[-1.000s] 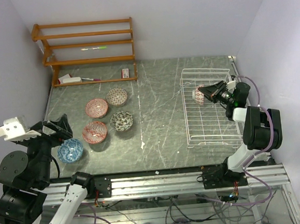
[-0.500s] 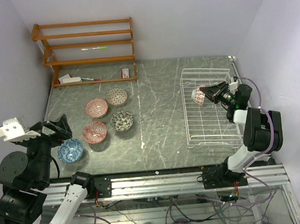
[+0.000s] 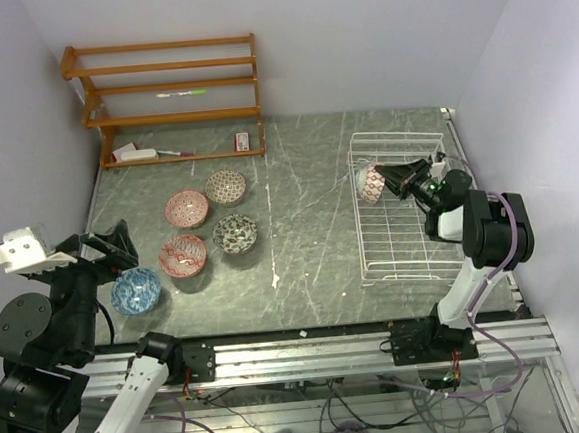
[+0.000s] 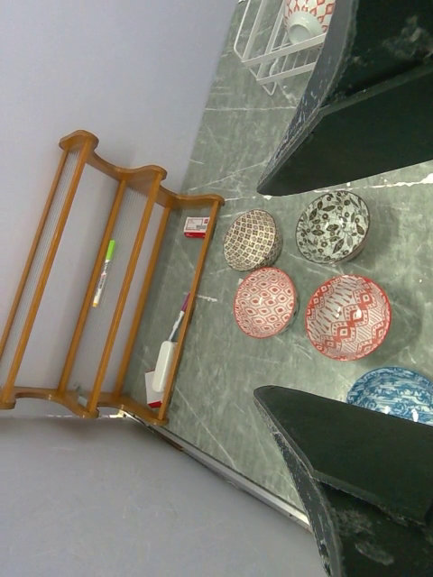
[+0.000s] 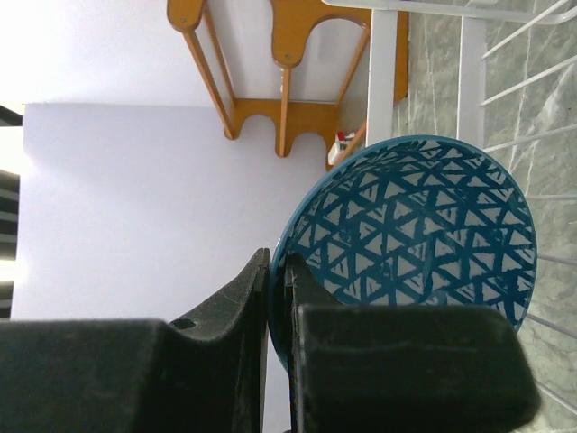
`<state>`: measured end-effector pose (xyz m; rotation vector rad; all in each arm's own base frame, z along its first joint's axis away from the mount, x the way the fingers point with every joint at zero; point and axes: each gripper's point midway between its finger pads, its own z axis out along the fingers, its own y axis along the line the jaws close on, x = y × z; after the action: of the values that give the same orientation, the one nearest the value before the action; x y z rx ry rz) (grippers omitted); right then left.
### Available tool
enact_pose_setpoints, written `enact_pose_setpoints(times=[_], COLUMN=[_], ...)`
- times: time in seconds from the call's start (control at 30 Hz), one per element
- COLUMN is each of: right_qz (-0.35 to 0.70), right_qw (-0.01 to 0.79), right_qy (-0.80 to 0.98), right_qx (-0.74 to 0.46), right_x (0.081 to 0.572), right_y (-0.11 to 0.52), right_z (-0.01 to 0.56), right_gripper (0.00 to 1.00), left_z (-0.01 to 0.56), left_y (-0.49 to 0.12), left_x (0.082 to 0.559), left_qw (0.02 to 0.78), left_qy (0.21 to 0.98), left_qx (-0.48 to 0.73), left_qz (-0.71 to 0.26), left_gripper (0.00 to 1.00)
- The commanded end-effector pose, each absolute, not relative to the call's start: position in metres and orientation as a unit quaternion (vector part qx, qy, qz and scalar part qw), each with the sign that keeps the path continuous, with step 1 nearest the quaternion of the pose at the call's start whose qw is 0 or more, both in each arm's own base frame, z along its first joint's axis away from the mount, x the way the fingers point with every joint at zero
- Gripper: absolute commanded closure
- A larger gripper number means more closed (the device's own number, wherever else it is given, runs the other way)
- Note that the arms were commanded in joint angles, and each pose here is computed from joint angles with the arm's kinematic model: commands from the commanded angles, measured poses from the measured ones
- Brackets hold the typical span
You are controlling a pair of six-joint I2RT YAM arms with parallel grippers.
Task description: Load the bowls into the dish rack
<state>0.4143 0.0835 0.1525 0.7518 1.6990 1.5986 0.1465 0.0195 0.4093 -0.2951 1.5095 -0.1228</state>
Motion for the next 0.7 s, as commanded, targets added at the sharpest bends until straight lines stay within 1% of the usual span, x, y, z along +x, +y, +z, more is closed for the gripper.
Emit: enact_pose_setpoints(times=[0.0,0.17,0.27,0.6,0.67], right_qz=[0.599,0.57,0.546,0.468,0.453], right_qw=[0.28,0.28,0.288,0.325,0.328], right_qy=[0.659,0.663,0.673,0.716,0.725], right_qx=[0.358,0.396,0.407,0.403,0.403], right_x=[0.404,0.398,0.397,0.403,0.403], right_y=[0.081,0.063,0.051,0.029,0.025], right_z=[0.098,0.071,0.065,0.069,0.067], right_gripper=[1.0,0.99,0.95,0.88,0.86], left_z=[0.42,0.418,0.417,0.41,0.41], left_y=[0.021,0.021,0.022,0.02,0.02], left_x=[0.148,0.149,0.149,0.151,0.151], left_qw=[0.726,0.724,0.724,0.721,0.721], left_qy=[0.673,0.676,0.676,0.678,0.678], left_qx=[-0.131,-0.131,-0.132,-0.133,-0.132], left_qz=[-0.052,-0.048,-0.047,-0.049,-0.048], left_gripper=[0.02,0.02,0.02,0.02,0.02])
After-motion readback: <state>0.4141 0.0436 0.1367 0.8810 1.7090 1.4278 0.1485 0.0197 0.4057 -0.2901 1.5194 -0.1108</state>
